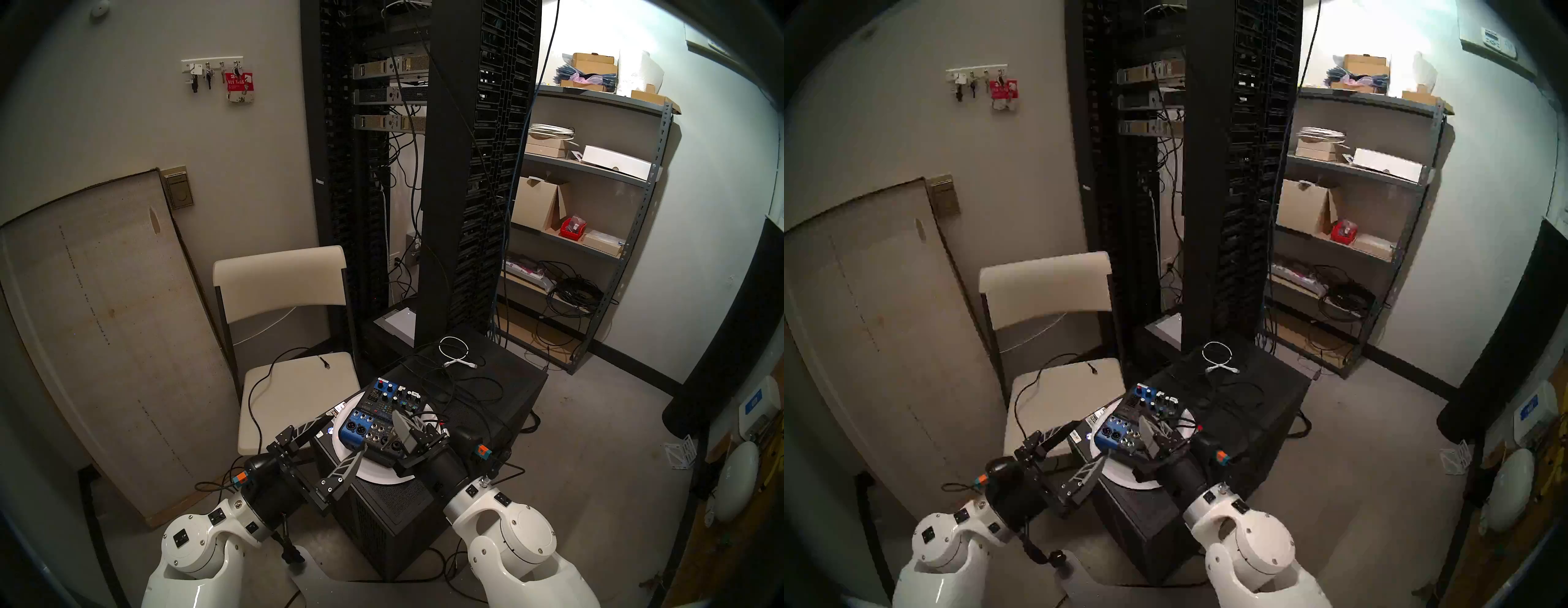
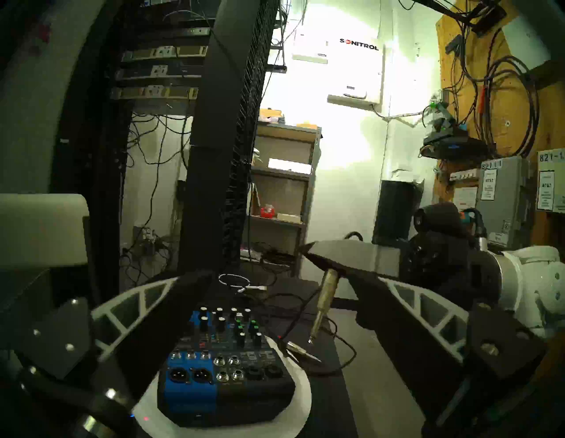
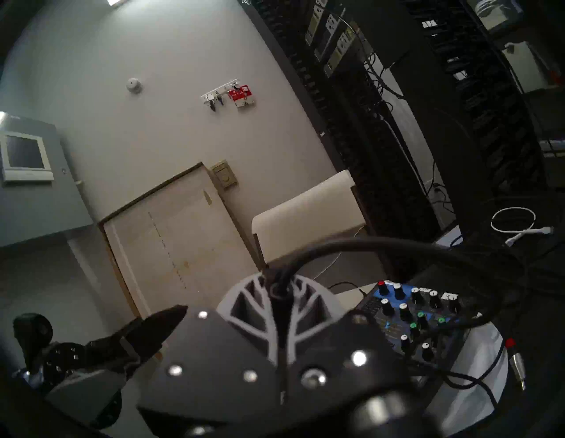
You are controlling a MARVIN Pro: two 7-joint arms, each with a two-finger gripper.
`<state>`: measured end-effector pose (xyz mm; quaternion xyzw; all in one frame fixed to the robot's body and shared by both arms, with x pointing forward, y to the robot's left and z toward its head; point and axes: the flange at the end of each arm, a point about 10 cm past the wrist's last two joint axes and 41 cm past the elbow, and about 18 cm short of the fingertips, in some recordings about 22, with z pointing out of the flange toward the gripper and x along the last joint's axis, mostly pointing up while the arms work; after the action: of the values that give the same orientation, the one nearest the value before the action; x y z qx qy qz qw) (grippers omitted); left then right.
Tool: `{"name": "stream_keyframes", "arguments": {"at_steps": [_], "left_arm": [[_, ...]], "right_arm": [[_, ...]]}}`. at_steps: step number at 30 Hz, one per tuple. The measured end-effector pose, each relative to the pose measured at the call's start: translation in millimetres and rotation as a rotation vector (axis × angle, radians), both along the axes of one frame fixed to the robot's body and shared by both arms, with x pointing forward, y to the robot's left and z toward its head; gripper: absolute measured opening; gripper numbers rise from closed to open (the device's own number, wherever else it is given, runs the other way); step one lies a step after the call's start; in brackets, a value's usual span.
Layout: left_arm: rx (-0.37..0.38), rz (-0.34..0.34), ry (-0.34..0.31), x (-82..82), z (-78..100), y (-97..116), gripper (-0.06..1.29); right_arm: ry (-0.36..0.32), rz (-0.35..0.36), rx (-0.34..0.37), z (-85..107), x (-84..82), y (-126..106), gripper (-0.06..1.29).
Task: Insert aux cable
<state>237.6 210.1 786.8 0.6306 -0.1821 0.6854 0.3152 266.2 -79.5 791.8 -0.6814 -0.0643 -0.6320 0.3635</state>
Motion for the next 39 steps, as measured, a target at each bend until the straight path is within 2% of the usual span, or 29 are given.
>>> {"name": "stream_keyframes", "arguments": {"at_steps": [4,8,21,29,39], "left_arm": [[-0.012,0.052,-0.006,4.3,3.1,5.9,1.23],[-0.013,0.077,-0.02,9.8,6.5,8.5,1.23],[0.011,0.065,-0.055,22.1,11.8,-3.1,1.23],[0.025,0.067,-0.065,24.2,11.9,-6.8,1.23],[0.021,0.081,-0.073,24.7,11.2,-6.1,1.23]], "right_arm": [[-0.028,0.004,-0.041,-7.2,-1.7,5.2,0.01],[-0.064,0.0,-0.09,-12.4,-1.6,7.5,0.01],[-0.144,-0.043,-0.221,-33.6,3.4,7.6,0.01],[-0.164,-0.067,-0.259,-45.9,10.2,8.6,0.01],[-0.188,-0.092,-0.276,-50.5,22.0,9.6,0.01]]}}
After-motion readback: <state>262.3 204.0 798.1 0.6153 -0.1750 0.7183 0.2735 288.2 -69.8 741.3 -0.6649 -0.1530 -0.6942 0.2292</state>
